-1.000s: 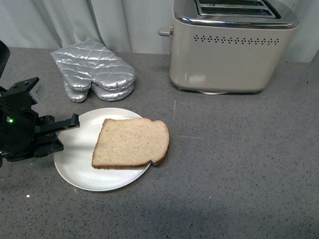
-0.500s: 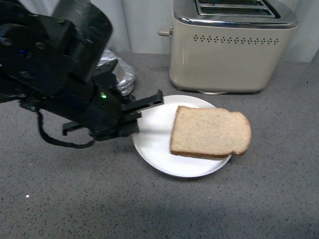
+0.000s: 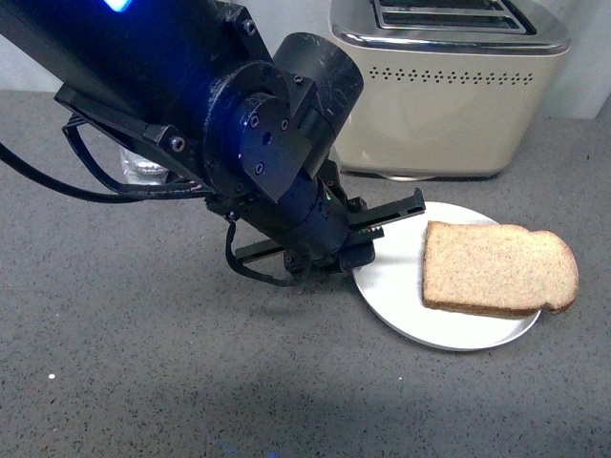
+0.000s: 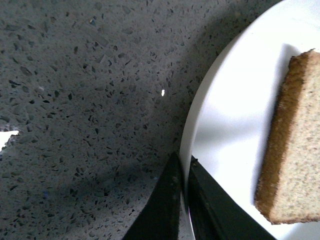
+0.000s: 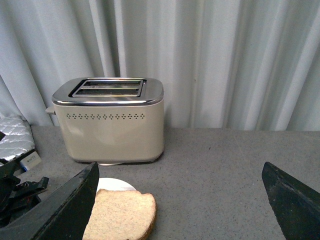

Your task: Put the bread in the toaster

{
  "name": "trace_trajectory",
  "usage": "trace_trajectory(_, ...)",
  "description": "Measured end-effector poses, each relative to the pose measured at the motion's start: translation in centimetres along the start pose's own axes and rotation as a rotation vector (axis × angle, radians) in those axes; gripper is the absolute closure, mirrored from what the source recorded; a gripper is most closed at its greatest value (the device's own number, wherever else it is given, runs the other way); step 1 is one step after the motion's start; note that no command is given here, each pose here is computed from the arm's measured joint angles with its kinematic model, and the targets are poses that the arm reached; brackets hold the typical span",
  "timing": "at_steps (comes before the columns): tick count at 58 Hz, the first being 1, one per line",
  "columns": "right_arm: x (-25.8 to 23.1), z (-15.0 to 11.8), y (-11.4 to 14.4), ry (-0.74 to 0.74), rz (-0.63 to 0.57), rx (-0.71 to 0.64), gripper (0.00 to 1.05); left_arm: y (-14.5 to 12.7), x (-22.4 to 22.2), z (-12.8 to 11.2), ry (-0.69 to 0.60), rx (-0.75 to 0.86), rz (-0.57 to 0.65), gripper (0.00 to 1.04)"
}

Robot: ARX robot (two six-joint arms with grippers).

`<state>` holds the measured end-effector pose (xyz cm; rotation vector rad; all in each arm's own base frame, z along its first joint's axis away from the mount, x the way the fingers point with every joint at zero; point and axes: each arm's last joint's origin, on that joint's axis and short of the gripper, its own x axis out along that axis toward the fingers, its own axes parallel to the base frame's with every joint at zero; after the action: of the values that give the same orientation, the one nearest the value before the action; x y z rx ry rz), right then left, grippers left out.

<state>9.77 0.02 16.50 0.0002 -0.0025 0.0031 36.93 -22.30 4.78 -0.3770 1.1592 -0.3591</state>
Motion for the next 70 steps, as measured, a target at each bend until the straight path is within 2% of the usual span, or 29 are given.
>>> trace_trajectory(9, 0.0, 0.0, 0.0, 0.0, 0.0, 0.0, 0.1, -0.1, -0.1, 0.0, -0.015, 0.003, 0.011, 0.73)
trace_trajectory(15, 0.0, 0.0, 0.0, 0.0, 0.0, 0.0, 0.1, 0.2, -1.5, 0.1, -0.105, 0.008, 0.018, 0.51)
trace_trajectory(18, 0.0, 0.0, 0.0, 0.0, 0.0, 0.0, 0.1, 0.3, -2.4, 0.2, -0.155, 0.013, 0.037, 0.44)
trace_trajectory(23, 0.0, 0.0, 0.0, 0.0, 0.0, 0.0, 0.1, 0.6, -4.5, 0.4, -0.285, 0.023, 0.091, 0.32)
trace_trajectory(32, 0.0, 0.0, 0.0, 0.0, 0.0, 0.0, 0.1, 1.6, -9.0, -0.4, -0.637, 0.049, 0.241, 0.06)
trace_trajectory(34, 0.0, 0.0, 0.0, 0.0, 0.0, 0.0, 0.1, 2.1, -9.9, -0.9, -0.687, 0.049, 0.273, 0.05)
trace_trajectory(44, 0.0, 0.0, 0.0, 0.0, 0.0, 0.0, 0.1, 5.2, -13.4, -4.1, -0.81, 0.048, 0.367, 0.08)
trace_trajectory(49, 0.0, 0.0, 0.0, 0.0, 0.0, 0.0, 0.1, 7.1, -14.8, -5.5, -0.896, 0.147, 0.328, 0.22)
trace_trajectory(51, 0.0, 0.0, 0.0, 0.0, 0.001, 0.0, 0.1, 8.2, -16.3, -6.8, -0.963, 0.206, 0.293, 0.29)
trace_trajectory(58, 0.0, 0.0, 0.0, 0.002, -0.003, 0.0, 0.1, 9.9, -21.4, -9.4, -1.158, 0.305, 0.322, 0.51)
trace_trajectory(70, 0.0, 0.0, 0.0, 0.0, 0.0, 0.0, 0.1, 11.3, -23.9, -12.0, -1.135, 0.356, 0.354, 0.94)
